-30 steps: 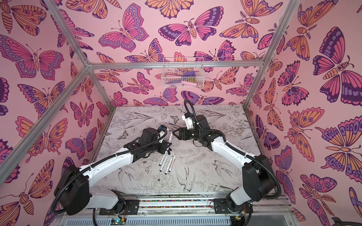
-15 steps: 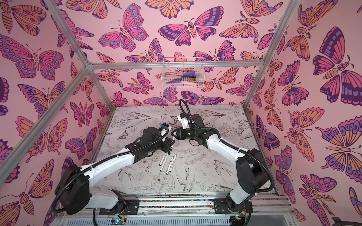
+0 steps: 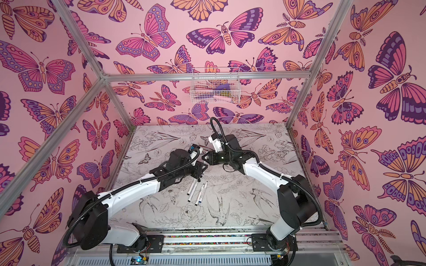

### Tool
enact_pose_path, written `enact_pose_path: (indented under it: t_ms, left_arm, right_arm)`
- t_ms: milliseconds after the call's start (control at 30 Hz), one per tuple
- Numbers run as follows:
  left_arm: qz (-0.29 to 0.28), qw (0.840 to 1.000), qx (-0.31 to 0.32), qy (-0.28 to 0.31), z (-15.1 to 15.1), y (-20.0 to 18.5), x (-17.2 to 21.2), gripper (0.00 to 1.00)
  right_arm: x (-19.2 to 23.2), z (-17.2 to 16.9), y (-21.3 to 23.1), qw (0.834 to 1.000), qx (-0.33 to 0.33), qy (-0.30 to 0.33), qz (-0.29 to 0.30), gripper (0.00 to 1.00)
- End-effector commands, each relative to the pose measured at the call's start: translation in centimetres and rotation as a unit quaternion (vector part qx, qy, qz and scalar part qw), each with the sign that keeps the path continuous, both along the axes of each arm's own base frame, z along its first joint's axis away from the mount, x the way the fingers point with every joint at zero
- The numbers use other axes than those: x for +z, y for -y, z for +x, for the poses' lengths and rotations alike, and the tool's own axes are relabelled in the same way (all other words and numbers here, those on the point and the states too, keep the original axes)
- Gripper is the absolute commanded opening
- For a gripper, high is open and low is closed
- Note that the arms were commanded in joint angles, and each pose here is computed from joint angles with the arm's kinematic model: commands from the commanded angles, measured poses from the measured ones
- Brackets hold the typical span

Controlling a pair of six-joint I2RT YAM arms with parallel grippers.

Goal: Insert the pens into the pen caps

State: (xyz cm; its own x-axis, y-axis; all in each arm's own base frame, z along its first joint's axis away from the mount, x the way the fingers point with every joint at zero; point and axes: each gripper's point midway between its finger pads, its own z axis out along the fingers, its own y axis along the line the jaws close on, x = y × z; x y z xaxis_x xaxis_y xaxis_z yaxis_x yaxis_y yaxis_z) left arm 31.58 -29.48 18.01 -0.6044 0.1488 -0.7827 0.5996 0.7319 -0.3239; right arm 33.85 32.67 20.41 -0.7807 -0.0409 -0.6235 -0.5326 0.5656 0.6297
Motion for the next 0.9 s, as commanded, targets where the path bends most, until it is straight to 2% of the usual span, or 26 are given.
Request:
enact_pose_path:
  t_ms: [0, 433, 633, 867]
  left_arm:
    - [-0.006, 1.000, -0.004, 0.022, 0.8, 0.6, 1.4, 0.35]
    - [-0.007, 1.000, -0.010, 0.007, 1.0, 1.1, 0.7, 0.34]
    - [-0.012, 1.000, -0.011, 0.011, 1.2, 1.3, 1.0, 0.30]
    - [-0.018, 1.000, -0.007, 0.017, 1.1, 1.1, 1.6, 0.08]
  right_arm:
    - [1.0, -0.6, -0.2, 1.000, 0.014, -0.003, 0.010, 0.14]
    - [2.2, -0.7, -0.3, 0.999, 0.021, -0.013, 0.042, 0.13]
    - [2.3, -0.5, 0.0, 0.999, 0.016, -0.014, 0.048, 0.12]
    - [1.8, 0.0, 0.6, 0.999, 0.003, -0.017, 0.040, 0.12]
